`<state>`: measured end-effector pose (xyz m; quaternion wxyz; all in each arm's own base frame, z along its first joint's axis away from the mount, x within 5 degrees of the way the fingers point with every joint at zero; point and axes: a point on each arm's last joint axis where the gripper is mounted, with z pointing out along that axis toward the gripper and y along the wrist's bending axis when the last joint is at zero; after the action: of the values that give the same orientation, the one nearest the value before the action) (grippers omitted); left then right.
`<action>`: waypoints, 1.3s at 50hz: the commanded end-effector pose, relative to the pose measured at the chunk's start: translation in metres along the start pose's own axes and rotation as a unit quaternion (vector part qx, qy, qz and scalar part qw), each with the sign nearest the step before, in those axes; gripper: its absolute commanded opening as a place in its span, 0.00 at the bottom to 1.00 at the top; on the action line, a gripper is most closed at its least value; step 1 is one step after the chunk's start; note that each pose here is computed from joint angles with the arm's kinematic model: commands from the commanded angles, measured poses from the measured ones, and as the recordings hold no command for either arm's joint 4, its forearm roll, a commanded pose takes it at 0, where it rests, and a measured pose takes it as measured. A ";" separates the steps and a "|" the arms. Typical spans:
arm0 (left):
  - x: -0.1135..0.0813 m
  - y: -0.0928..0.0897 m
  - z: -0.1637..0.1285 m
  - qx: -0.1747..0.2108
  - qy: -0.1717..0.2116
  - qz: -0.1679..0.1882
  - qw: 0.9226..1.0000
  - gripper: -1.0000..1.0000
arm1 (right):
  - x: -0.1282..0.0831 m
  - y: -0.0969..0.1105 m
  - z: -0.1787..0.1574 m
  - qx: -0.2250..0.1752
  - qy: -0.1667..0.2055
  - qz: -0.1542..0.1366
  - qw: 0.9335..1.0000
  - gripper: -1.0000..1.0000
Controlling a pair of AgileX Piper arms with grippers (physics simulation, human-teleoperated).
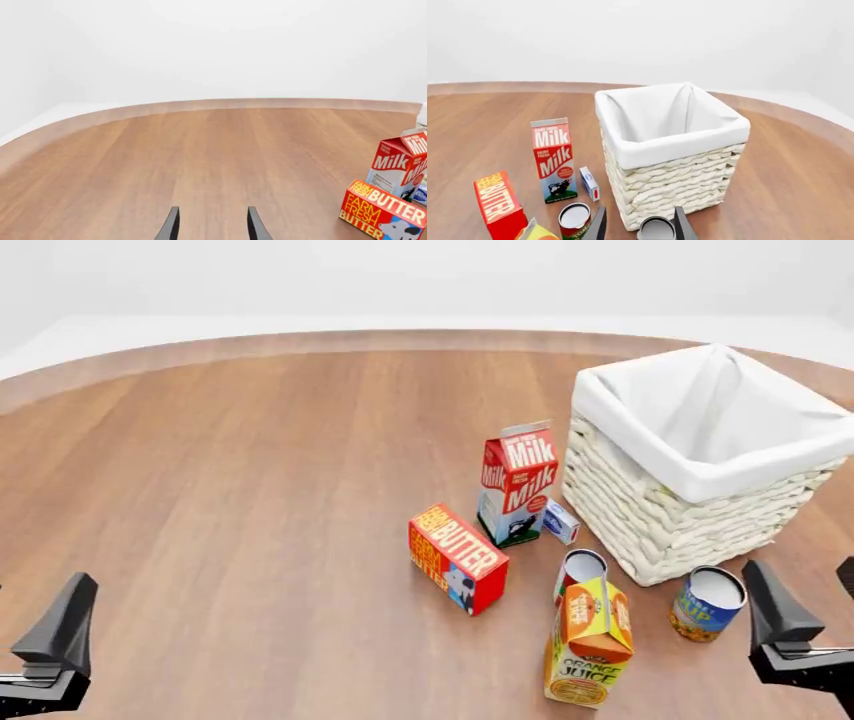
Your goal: Pick up the alphabet soup, and put it in the basket.
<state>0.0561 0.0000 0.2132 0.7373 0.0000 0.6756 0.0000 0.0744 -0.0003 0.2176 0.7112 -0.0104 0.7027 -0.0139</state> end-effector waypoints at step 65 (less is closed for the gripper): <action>0.000 0.000 0.000 0.000 0.000 0.000 1.000 1.00 | 0.031 -0.008 0.036 0.035 0.130 -0.014 0.991 1.00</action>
<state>0.0561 0.0000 0.2132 0.7373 0.0000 0.6756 0.0000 0.1054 -0.0102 0.1916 0.6263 0.0055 0.7775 -0.0563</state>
